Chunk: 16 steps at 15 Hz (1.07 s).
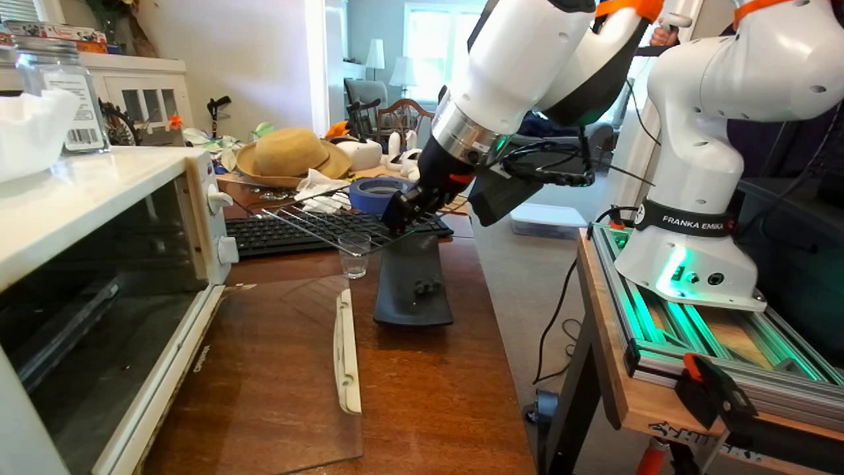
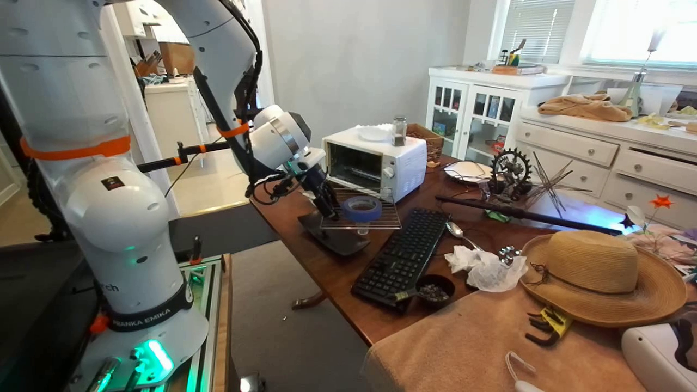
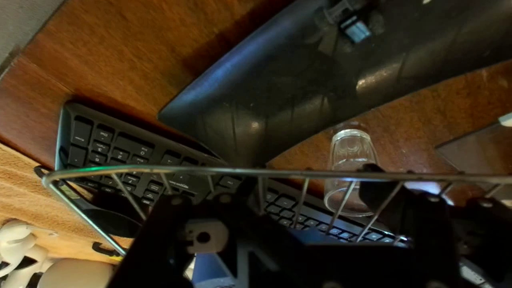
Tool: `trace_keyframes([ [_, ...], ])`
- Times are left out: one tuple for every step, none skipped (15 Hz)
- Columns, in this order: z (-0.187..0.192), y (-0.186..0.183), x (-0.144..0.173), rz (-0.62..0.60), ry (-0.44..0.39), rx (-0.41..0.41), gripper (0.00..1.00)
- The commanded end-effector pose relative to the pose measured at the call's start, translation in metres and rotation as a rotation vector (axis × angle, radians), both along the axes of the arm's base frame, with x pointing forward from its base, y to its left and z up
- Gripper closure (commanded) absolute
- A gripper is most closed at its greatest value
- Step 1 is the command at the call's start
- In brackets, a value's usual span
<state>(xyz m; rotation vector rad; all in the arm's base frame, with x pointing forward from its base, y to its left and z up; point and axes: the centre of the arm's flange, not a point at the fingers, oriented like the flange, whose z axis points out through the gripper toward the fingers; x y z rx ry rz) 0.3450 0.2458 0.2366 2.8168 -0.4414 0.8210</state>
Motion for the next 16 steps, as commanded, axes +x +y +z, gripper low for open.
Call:
trace_keyframes([
  [-0.01, -0.007, 0.003, -0.072, -0.068, 0.021, 0.61],
  [-0.008, -0.014, -0.001, -0.102, -0.082, 0.031, 0.61],
  [-0.007, -0.018, -0.003, -0.128, -0.095, 0.037, 0.61],
  [-0.005, -0.024, -0.006, -0.157, -0.108, 0.044, 0.61],
  [-0.004, -0.03, -0.009, -0.187, -0.119, 0.049, 0.61],
  [-0.003, -0.036, -0.011, -0.217, -0.128, 0.052, 0.61],
  [-0.002, -0.042, -0.014, -0.247, -0.136, 0.058, 0.61],
  [-0.001, -0.051, -0.017, -0.278, -0.143, 0.071, 0.61],
  [0.0, -0.059, -0.02, -0.307, -0.151, 0.083, 0.61],
  [-0.001, -0.065, -0.02, -0.301, -0.148, 0.112, 0.61],
  [-0.002, -0.064, -0.017, -0.256, -0.139, 0.122, 0.61],
  [-0.003, -0.058, -0.012, -0.174, -0.137, 0.133, 0.61],
  [-0.006, -0.038, 0.002, -0.095, -0.114, 0.135, 0.61],
  [-0.011, -0.019, 0.012, -0.042, -0.097, 0.144, 0.61],
  [-0.013, 0.002, 0.024, 0.01, -0.09, 0.163, 0.61],
  [-0.012, 0.013, 0.033, 0.062, -0.084, 0.179, 0.61],
])
